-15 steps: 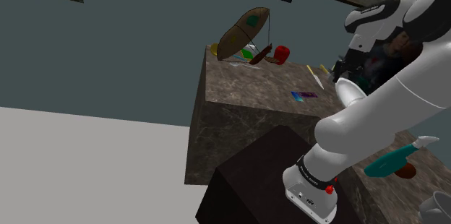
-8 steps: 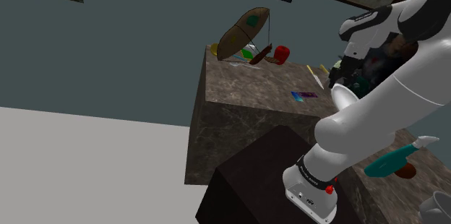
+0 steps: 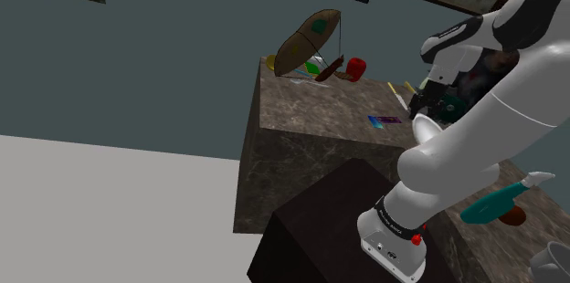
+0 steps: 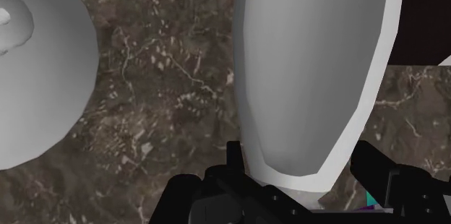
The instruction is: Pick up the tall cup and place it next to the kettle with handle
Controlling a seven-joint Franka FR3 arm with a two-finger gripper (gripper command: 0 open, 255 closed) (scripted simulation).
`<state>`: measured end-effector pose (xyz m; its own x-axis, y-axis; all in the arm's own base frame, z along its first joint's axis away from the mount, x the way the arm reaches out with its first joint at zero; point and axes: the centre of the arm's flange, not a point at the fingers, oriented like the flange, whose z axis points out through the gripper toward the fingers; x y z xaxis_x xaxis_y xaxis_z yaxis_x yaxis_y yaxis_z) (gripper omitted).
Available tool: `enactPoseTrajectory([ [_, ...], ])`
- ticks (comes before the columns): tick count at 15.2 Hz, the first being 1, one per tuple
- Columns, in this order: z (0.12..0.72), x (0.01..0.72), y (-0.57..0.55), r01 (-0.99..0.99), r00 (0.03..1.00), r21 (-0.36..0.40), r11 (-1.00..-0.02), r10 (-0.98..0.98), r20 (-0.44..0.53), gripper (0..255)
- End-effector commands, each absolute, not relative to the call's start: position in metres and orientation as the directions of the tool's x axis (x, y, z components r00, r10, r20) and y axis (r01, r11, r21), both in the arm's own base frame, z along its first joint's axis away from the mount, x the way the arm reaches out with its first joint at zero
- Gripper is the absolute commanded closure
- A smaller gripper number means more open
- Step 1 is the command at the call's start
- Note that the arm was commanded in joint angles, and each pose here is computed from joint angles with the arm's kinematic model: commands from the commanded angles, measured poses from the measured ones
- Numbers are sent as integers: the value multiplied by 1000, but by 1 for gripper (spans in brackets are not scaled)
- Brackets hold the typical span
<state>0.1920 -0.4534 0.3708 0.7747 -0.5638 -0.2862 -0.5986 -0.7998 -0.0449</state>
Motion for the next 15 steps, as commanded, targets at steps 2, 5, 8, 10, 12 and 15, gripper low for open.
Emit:
enactPoseTrajectory([
  [2,355,192,-453,-599,775,-45,-800,-564,-286,255],
  [5,339,192,-453,-599,775,-45,-800,-564,-286,255],
  [8,337,192,-453,-599,775,-45,-800,-564,-286,255],
  [10,337,192,-453,-599,775,-45,-800,-564,-286,255],
  [12,337,192,-453,-599,775,-45,-800,-564,-286,255],
  [15,337,192,-453,-599,775,-45,-800,-564,-286,0],
])
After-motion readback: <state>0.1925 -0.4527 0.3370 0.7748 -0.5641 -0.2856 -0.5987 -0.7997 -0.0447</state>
